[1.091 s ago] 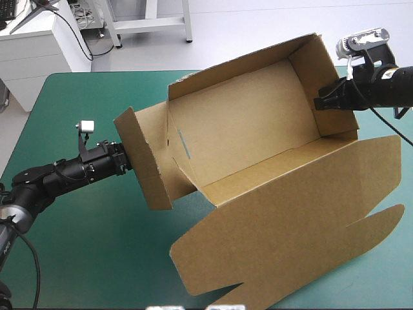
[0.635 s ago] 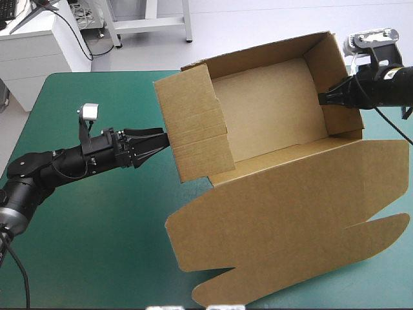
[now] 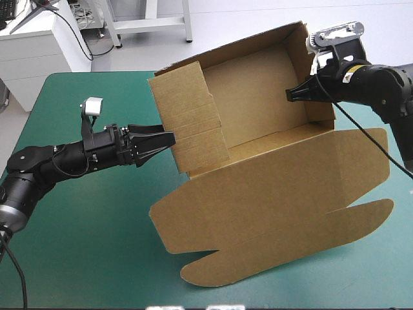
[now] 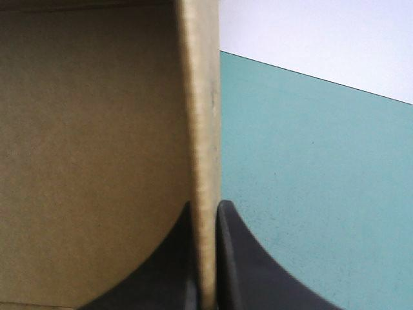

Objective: Fold the box

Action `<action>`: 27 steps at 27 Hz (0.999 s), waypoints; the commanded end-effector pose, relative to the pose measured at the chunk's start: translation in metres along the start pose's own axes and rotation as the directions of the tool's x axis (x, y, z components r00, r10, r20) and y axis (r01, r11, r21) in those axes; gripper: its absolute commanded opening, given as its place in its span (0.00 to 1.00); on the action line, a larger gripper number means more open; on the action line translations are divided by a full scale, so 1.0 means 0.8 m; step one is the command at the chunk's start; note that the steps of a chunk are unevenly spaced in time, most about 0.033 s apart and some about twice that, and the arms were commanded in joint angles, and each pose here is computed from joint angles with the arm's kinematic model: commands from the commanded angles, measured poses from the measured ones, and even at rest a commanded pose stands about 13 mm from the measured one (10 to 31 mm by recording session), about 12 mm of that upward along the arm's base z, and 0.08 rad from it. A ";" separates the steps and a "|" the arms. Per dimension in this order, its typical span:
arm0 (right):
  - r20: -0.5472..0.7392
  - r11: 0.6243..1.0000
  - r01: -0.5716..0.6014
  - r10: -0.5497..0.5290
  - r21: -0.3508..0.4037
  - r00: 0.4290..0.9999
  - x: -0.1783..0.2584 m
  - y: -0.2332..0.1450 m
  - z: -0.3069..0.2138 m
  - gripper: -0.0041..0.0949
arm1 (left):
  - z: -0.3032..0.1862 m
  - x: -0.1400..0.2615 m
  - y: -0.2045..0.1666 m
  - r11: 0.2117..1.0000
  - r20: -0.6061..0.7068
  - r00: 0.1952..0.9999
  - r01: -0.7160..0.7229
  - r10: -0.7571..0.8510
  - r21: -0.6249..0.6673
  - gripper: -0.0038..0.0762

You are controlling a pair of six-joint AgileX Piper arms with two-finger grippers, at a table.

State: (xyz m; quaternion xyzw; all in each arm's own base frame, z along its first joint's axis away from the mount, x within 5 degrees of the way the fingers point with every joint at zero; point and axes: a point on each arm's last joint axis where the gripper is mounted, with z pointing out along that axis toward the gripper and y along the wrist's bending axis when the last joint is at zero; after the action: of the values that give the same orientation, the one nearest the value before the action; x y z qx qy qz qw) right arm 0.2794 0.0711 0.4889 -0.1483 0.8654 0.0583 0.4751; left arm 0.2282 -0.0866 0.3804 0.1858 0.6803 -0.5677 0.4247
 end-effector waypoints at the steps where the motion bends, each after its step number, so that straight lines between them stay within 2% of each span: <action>1: 0.152 1.000 -0.028 0.029 -0.007 0.988 -0.019 0.003 -0.029 0.03 | 0.000 -0.014 -0.026 1.000 0.001 1.000 -0.015 0.015 0.026 0.78; 7: 0.175 0.999 -0.050 0.051 -0.007 0.983 -0.022 0.002 -0.029 0.03 | 0.029 -0.030 -0.042 0.989 -0.032 0.999 -0.031 0.026 -0.146 0.77; 11: 0.184 0.998 -0.056 0.057 -0.008 0.981 -0.023 0.002 -0.030 0.03 | 0.050 -0.041 -0.055 0.937 -0.038 0.995 -0.103 0.096 -0.333 0.77; 20: 0.201 0.994 -0.102 0.107 -0.034 0.974 -0.025 0.004 -0.030 0.03 | 0.087 -0.057 -0.058 0.893 -0.032 0.996 -0.094 0.089 -0.440 0.63; 27: 0.190 0.992 -0.122 0.128 -0.042 0.973 -0.024 0.004 -0.026 0.03 | 0.099 -0.066 -0.056 0.828 -0.007 0.994 -0.093 0.107 -0.553 0.60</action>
State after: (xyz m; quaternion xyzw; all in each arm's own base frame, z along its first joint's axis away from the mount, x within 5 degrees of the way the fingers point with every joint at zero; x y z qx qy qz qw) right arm 0.2837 0.0683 0.4929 -0.1103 0.8570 0.0574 0.5001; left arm 0.2575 -0.1642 0.4225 0.1222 0.8278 -0.3177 0.4460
